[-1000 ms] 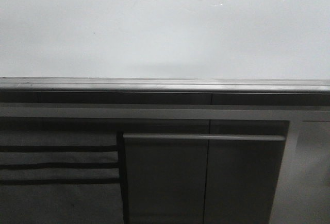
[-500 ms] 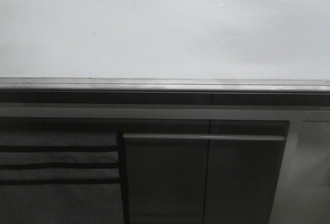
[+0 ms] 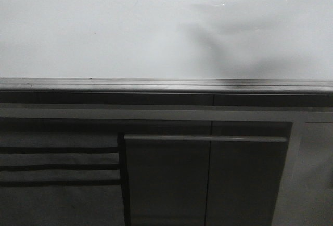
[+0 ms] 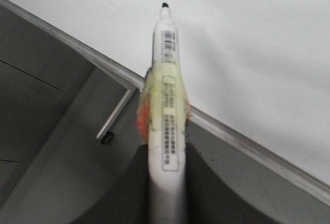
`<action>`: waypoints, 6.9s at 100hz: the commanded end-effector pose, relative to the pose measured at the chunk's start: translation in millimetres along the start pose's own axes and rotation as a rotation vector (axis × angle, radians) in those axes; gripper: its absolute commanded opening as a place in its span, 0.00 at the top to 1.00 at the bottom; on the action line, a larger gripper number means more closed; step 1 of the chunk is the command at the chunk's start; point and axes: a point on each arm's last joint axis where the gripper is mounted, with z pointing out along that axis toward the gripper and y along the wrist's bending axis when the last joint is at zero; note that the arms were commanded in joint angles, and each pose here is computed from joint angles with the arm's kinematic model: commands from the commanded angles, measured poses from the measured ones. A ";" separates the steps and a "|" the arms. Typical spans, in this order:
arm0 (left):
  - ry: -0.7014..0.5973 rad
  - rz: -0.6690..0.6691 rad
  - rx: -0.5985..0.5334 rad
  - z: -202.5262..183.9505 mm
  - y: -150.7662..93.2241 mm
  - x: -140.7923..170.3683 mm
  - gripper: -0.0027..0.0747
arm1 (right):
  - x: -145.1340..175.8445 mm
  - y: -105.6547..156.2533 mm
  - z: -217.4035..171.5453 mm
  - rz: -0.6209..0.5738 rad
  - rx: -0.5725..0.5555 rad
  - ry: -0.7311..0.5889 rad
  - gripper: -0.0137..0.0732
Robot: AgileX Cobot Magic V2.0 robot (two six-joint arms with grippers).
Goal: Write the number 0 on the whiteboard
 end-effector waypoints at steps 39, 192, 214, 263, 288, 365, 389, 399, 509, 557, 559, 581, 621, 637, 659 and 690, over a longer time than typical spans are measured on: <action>-0.100 -0.007 0.002 -4.0 0.4 -14.5 0.41 | -38.6 -27.8 48.9 -0.013 -0.079 0.122 0.85; -0.115 0.110 0.009 -4.1 -0.8 -15.8 0.41 | -58.5 41.6 -71.2 -0.238 -0.063 -0.048 0.85; -0.061 0.165 0.208 18.3 -21.8 -16.8 0.41 | 7.0 59.6 -86.5 -0.292 -0.068 -0.048 0.85; 0.196 0.373 0.591 72.8 -57.5 -32.8 0.41 | 71.4 74.0 -71.5 -0.365 -0.249 0.104 0.85; 0.209 0.475 0.704 85.3 -71.8 -40.0 0.41 | 66.1 90.5 -56.4 -0.502 -0.264 0.149 0.85; 0.134 0.601 0.844 78.9 -109.6 -41.0 0.41 | 48.5 138.5 -40.8 -0.899 -0.331 0.023 0.85; 0.134 0.603 0.843 78.9 -109.5 -41.0 0.41 | 47.3 145.1 -39.6 -0.943 -0.331 -0.016 0.85; 0.131 0.602 0.840 79.1 -109.5 -41.3 0.42 | 47.4 145.3 -39.7 -0.942 -0.334 -0.016 0.85; 0.050 0.534 0.710 89.9 -98.0 -52.5 0.84 | 46.8 113.6 -95.3 -0.777 -0.157 -0.092 0.50; -0.144 0.113 0.357 114.4 -50.8 -77.0 0.99 | 81.4 77.8 -122.5 -0.484 0.113 -0.141 0.50; -0.156 0.106 0.341 114.9 -48.8 -78.0 0.99 | 84.1 76.4 -121.6 -0.472 0.120 -0.143 0.50; -0.312 -0.006 0.090 124.8 -25.5 -66.5 0.99 | 111.3 69.1 -112.3 -0.429 0.180 -0.202 0.50; -0.536 0.028 -0.297 154.6 -4.5 -33.0 0.99 | 125.0 64.4 -99.6 -0.371 0.165 -0.216 0.50; -0.614 0.003 -0.341 174.4 -2.9 -28.6 0.99 | 124.9 64.5 -99.6 -0.370 0.164 -0.217 0.50; -0.504 -0.070 -0.301 214.3 2.8 -29.7 0.99 | 124.9 64.5 -99.6 -0.370 0.164 -0.217 0.50; -0.329 -0.084 -0.240 237.0 20.5 -37.5 0.99 | 124.9 64.5 -99.6 -0.370 0.164 -0.217 0.50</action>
